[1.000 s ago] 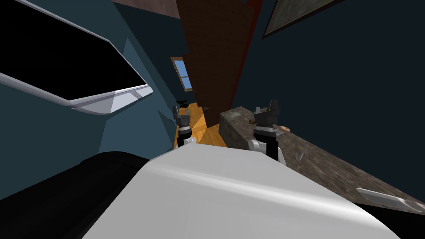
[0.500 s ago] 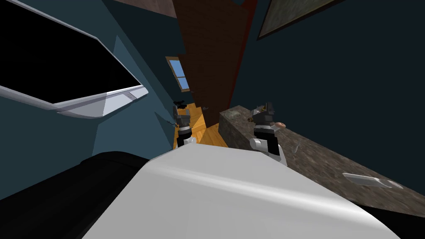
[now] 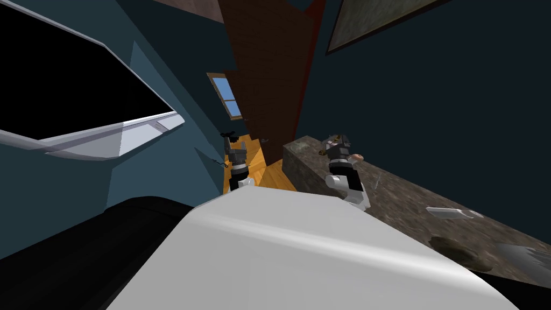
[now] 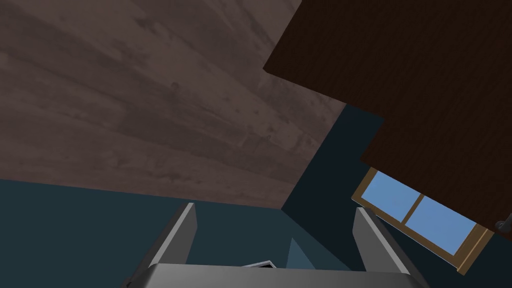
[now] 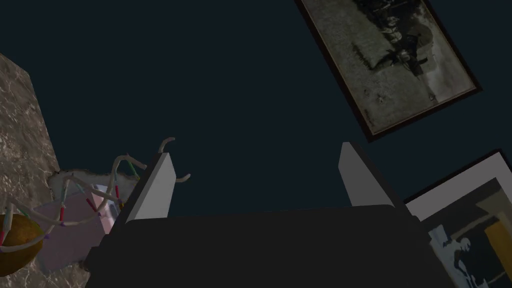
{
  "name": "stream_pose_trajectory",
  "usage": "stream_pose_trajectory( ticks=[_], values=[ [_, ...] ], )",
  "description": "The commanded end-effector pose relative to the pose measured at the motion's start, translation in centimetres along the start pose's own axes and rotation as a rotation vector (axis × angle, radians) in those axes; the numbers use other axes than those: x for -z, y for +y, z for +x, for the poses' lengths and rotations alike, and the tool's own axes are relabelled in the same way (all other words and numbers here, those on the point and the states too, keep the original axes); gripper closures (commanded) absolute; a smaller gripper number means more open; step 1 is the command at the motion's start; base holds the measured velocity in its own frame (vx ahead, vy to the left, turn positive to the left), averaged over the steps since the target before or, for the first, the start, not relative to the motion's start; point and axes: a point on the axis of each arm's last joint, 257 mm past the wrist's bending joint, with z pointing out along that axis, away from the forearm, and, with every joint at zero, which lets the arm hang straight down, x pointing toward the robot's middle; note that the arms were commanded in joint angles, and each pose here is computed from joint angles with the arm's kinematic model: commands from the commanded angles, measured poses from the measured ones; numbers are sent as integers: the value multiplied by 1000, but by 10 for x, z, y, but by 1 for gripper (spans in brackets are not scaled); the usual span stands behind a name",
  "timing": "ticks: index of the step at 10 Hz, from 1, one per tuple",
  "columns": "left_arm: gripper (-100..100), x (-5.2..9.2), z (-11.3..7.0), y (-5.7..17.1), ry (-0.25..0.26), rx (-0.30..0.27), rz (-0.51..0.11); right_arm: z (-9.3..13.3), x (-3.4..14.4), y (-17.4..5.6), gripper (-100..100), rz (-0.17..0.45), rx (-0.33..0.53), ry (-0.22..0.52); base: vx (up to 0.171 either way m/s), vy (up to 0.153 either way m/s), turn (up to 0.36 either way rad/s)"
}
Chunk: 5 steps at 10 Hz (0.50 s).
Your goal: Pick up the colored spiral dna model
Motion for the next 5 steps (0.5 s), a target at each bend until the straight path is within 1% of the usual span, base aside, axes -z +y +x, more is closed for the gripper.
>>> stream_pose_trajectory(
  ticks=[1, 2, 3, 4, 5],
  values=[
    [0, 0, 0, 0, 0, 0, 0, -8, 0, -17, -100, 53, -28, -15, -29, 44, -68],
    [0, 0, 0, 0, 0, 0, 0, -18, -6, -29, -100, 88, -71, -31, -24, 41, -117],
    [0, 0, 0, 0, 0, 0, 0, -19, -6, -33, -100, 106, -71, -34, -20, 32, -56],
    [0, 0, 0, 0, 0, 0, 0, -28, -11, -44, -100, 137, -116, -51, -27, 30, -91],
    [0, 0, 0, 0, 0, 0, 0, -29, -11, -50, -100, 158, -117, -54, -23, 25, -67]
  ],
)
